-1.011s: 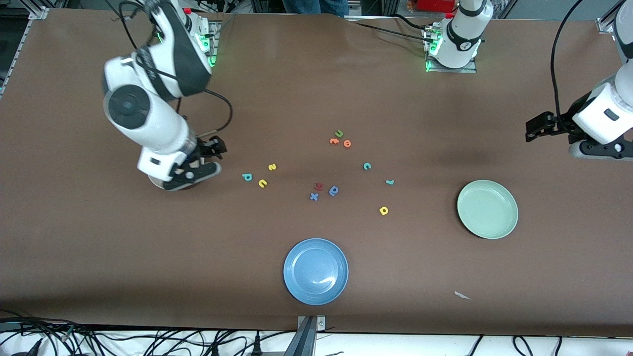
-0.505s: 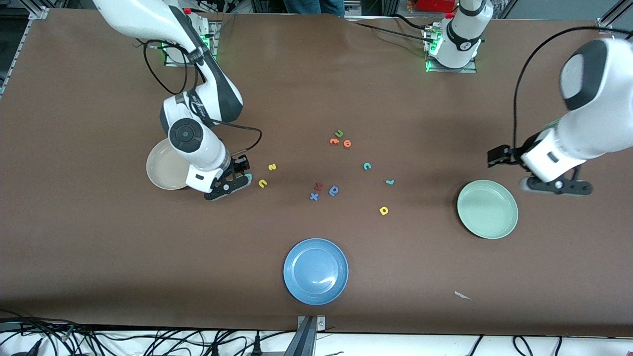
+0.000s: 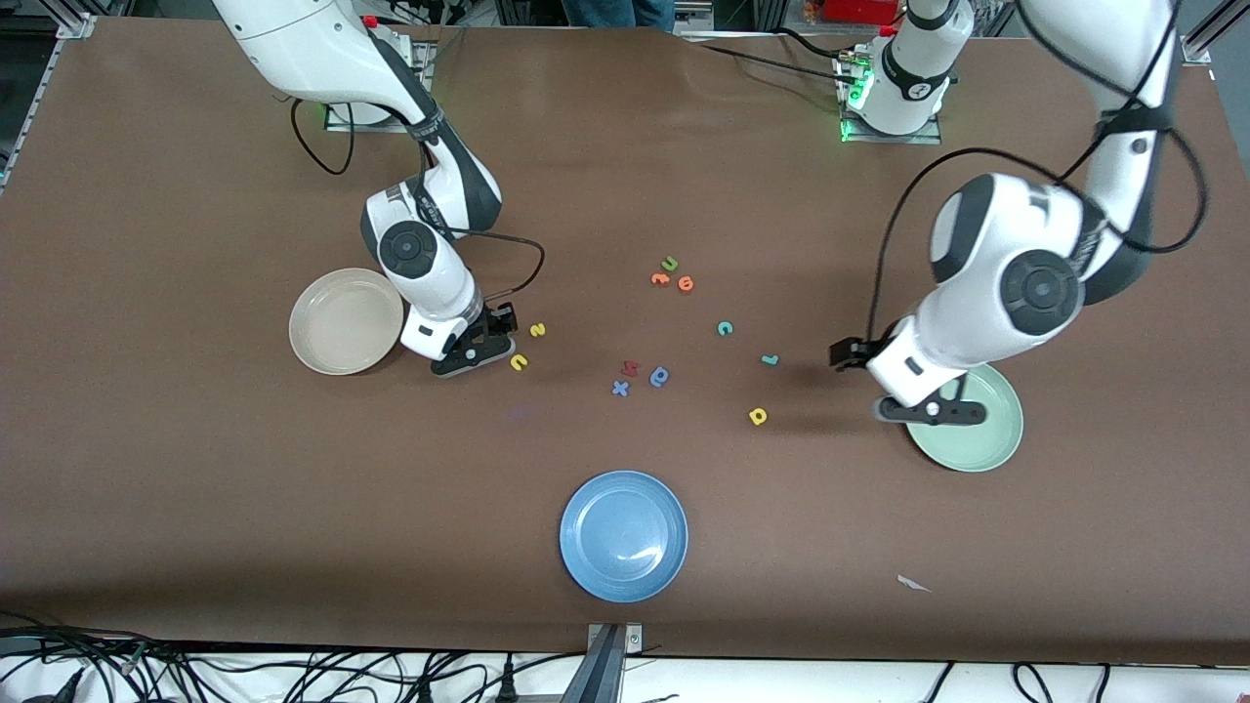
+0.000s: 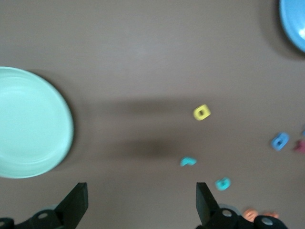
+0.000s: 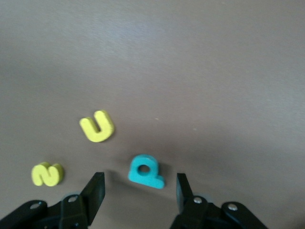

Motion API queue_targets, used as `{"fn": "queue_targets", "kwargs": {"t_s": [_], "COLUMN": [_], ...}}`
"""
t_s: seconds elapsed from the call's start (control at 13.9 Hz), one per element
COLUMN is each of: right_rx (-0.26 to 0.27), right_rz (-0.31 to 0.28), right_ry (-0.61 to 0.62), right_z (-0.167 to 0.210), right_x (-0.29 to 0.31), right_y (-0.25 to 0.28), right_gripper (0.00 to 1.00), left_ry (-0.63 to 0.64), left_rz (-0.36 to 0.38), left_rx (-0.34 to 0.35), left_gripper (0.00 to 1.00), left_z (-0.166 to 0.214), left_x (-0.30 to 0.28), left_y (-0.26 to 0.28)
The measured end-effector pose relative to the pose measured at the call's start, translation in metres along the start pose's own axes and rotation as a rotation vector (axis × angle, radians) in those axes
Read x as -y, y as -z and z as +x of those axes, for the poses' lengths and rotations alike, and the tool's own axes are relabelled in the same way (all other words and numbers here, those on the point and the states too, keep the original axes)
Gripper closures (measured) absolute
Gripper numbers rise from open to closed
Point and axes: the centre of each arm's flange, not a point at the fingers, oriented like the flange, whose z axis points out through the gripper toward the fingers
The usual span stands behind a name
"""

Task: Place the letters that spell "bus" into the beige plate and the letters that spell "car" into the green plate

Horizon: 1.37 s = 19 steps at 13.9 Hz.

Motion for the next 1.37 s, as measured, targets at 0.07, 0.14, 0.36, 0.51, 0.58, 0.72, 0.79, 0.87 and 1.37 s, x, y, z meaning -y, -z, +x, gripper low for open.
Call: {"fn": "queue_targets", "kwargs": {"t_s": [0.07,0.14,0.36,0.51,0.58,0.72,0.79,0.87,1.37], "right_rx": [-0.014,-0.026,-0.028,-0.024,-0.024,-0.027,-0.028,-0.03,0.037], "right_rz": [0.001,0.001,0.001,0.001,0.001,-0.002,-0.002,-0.001,-0.061], "right_ry": [-0.001,-0.003,-0.005,-0.005,-0.005,-0.008,-0.008,-0.006,-0.043], "right_z": [0.001,0.002,0.002,0.001,0.001,0.002,0.002,0.003,0.015], "right_x": [0.0,-0.002,-0.004,-0.004,-0.004,-0.006,-0.006,-0.005,-0.067], "right_y": [0.0,-0.001,-0.01,-0.013,-0.013,-0.012,-0.01,-0.007,0.037], "right_gripper": [0.3,0.3,0.33,0.37,0.37,0.57,0.67,0.7,0.7], "left_ry": [0.041,0.078,0.145,0.178,0.193,0.214,0.221,0.227,0.237], "left_rz": [-0.01,-0.014,-0.023,-0.032,-0.035,-0.037,-0.037,-0.041,0.01], "left_rx": [-0.011,-0.024,-0.058,-0.082,-0.091,-0.095,-0.097,-0.107,-0.152], "left_gripper": [0.0,0.0,0.0,0.0,0.0,0.0,0.0,0.0,0.04], "left_z": [0.002,0.004,0.007,0.009,0.011,0.012,0.011,0.011,0.012], "left_x": [-0.013,-0.025,-0.058,-0.068,-0.07,-0.073,-0.076,-0.079,-0.091], "left_y": [-0.016,-0.032,-0.082,-0.112,-0.124,-0.141,-0.148,-0.153,-0.194]}}
